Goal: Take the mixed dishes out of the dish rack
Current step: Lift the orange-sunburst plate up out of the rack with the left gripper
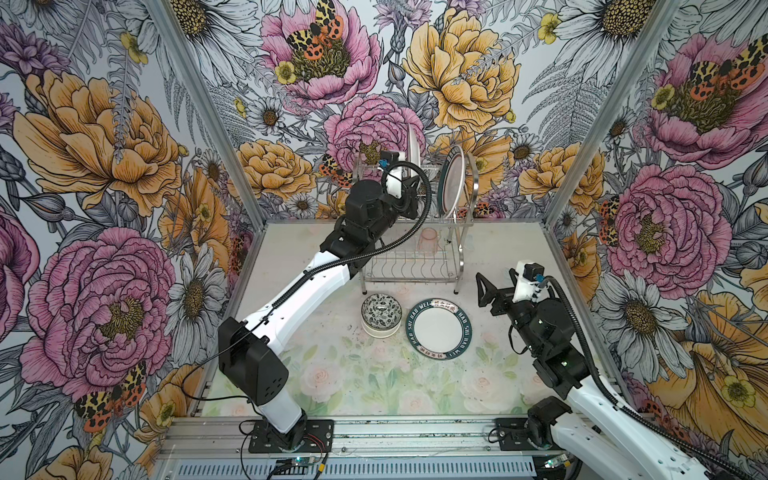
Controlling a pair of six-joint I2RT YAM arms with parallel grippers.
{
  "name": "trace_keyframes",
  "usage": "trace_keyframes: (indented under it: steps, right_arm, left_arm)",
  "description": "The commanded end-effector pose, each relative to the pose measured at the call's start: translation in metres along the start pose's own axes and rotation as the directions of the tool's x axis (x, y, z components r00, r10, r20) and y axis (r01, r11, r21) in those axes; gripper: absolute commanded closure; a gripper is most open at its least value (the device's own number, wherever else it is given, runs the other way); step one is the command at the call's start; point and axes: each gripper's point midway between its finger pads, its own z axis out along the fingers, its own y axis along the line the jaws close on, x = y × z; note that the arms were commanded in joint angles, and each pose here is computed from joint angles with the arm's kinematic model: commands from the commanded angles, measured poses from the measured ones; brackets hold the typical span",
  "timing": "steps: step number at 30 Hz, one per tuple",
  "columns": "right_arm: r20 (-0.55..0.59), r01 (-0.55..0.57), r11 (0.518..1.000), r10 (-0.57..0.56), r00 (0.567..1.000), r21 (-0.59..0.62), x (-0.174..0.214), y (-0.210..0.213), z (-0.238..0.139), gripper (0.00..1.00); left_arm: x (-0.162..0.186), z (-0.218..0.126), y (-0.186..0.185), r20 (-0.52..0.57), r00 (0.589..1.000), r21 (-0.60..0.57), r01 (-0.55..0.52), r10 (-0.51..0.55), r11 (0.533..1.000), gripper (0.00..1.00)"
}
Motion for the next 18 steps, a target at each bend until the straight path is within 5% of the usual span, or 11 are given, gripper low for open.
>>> trace_keyframes:
  steps: [1, 8, 18]
  right_arm:
    - [0.046, -0.017, 0.999, 0.018, 0.999, -0.034, -0.016, 0.009, 0.001, 0.00]
    - [0.043, -0.049, 0.998, 0.051, 0.998, -0.043, -0.018, 0.011, 0.004, 0.00]
    - [-0.071, -0.129, 0.991, 0.127, 0.989, -0.031, -0.014, 0.014, 0.013, 0.00]
  left_arm:
    - [-0.066, -0.029, -0.006, 0.185, 0.983, 0.049, 0.006, -0.015, 0.999, 1.00]
    - [-0.087, -0.062, -0.012, 0.236, 0.971, 0.202, -0.005, -0.044, 0.979, 1.00]
    - [-0.048, -0.139, -0.023, 0.094, 0.961, 0.205, -0.275, 0.261, 0.939, 1.00]
